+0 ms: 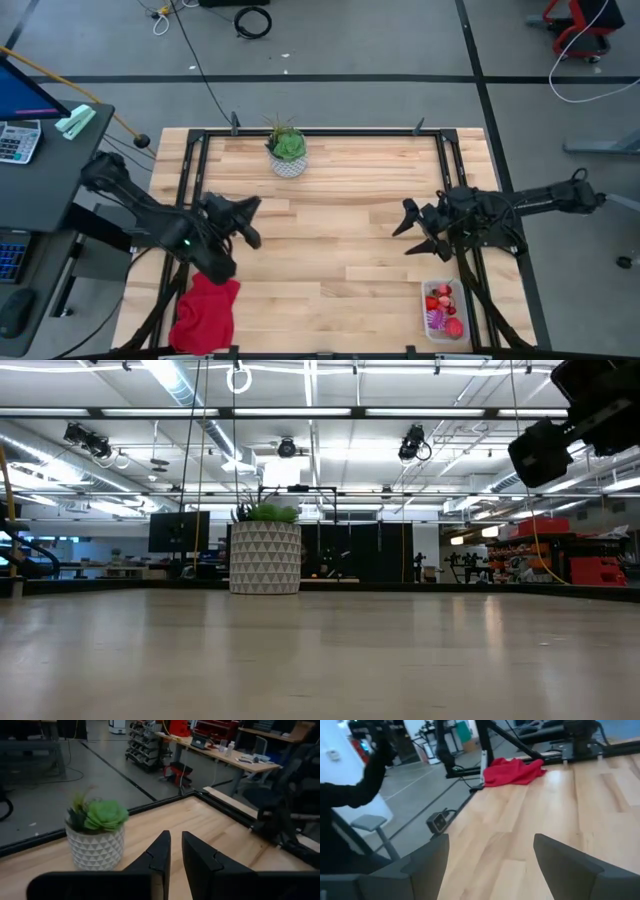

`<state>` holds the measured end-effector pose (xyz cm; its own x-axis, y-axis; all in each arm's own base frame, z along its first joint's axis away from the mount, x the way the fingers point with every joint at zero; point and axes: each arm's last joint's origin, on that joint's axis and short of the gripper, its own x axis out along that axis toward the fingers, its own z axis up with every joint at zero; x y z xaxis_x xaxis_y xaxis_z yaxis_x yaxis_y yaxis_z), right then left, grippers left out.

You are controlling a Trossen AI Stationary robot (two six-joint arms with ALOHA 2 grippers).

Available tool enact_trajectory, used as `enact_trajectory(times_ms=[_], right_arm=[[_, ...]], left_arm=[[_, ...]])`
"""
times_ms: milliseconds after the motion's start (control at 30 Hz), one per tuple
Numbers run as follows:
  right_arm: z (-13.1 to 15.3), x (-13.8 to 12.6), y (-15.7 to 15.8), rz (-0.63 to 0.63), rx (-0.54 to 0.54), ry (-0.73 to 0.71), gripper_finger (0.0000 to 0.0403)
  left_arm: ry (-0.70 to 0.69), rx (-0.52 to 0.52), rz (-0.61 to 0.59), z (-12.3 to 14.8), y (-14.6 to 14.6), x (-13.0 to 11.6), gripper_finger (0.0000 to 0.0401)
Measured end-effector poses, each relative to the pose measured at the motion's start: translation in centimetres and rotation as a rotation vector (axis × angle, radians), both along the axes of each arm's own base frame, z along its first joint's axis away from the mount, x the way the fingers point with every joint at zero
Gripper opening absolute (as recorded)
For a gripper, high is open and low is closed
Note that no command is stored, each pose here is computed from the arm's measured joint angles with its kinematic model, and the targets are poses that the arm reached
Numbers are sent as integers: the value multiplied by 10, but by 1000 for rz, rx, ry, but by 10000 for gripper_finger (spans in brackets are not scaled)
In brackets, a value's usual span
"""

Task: Pick and placing Produce into tupperware
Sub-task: Return to Home Position

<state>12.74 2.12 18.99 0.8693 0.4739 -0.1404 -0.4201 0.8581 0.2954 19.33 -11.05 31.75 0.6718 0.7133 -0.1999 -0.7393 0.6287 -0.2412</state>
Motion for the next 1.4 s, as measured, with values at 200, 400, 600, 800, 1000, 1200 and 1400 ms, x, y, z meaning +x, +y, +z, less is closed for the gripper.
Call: enact_trajectory(times_ms=[200, 400, 600, 800, 1000, 1200, 1400], right_arm=[[4, -3, -10, -22, -18, -56, 300], [4, -3, -23, -156, -24, -43, 300], [-22, -5, -33, -246, -4, -3, 300], [-26, -6, -39, -300, 21, -30, 300], [-28, -6, -45, -495, 45, 15, 300], [-43, -9, -46, -562, 4, 89, 300], [-44, -9, -46, -543, -82, 82, 300]], left_arm=[[30, 30, 52, -24, -8, 31, 50], [-26, -16, 113, -34, -4, 50, 61], [-42, -17, 93, -31, -8, 54, 66], [-41, -16, 70, -30, -13, 51, 59], [-49, -22, 63, -29, -15, 51, 61], [-48, -22, 63, -29, -15, 51, 68], [-40, -20, 42, -29, -19, 49, 63]])
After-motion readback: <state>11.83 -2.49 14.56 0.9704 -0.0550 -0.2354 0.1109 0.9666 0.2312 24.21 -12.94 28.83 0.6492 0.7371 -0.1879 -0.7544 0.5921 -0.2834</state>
